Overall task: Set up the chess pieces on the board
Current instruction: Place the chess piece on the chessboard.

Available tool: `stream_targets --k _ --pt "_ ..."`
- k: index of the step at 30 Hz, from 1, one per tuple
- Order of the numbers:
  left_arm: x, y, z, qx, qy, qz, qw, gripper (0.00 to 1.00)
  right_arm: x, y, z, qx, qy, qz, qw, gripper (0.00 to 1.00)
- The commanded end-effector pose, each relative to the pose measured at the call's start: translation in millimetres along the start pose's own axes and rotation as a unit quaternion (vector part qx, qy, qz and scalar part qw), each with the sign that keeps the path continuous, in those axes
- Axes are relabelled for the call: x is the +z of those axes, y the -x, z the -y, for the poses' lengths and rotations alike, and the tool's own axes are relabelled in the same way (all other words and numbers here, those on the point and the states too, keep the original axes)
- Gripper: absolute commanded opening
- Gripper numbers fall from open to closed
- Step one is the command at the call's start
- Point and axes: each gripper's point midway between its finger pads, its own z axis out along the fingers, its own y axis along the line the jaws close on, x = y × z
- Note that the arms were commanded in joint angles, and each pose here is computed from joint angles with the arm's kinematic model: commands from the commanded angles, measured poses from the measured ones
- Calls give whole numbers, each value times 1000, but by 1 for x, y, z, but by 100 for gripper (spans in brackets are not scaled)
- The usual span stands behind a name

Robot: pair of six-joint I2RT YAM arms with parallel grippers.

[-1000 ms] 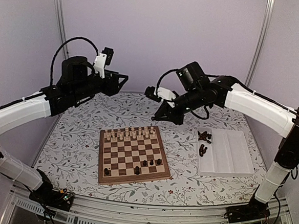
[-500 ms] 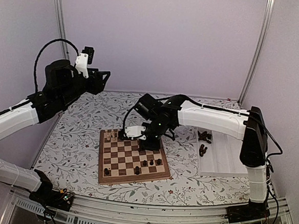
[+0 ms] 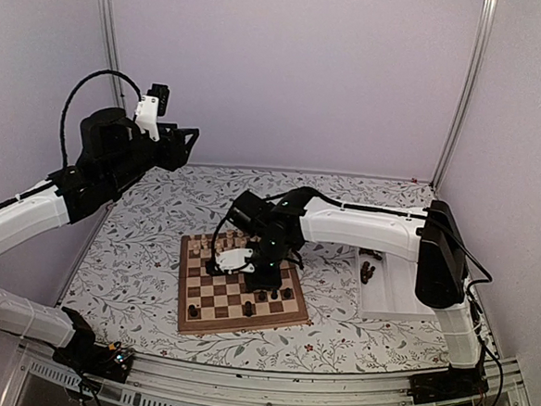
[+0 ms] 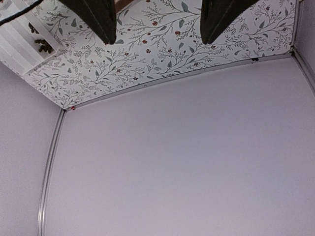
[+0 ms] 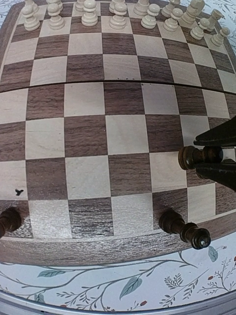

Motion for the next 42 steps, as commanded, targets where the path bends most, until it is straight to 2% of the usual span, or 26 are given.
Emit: stream_targets --k 1,31,36,42 --pt "-6 13 -5 1 6 19 1000 59 4 5 -4 -9 8 -1 1000 6" --pt "-6 12 -3 2 0 18 1000 60 20 5 -11 -14 17 -15 1000 12" --pt "-6 13 -3 3 -1 19 1000 60 21 5 -11 -13 15 -17 1000 20" --pt "-6 13 -2 3 -2 18 1000 60 20 6 -12 -15 14 -15 1000 23"
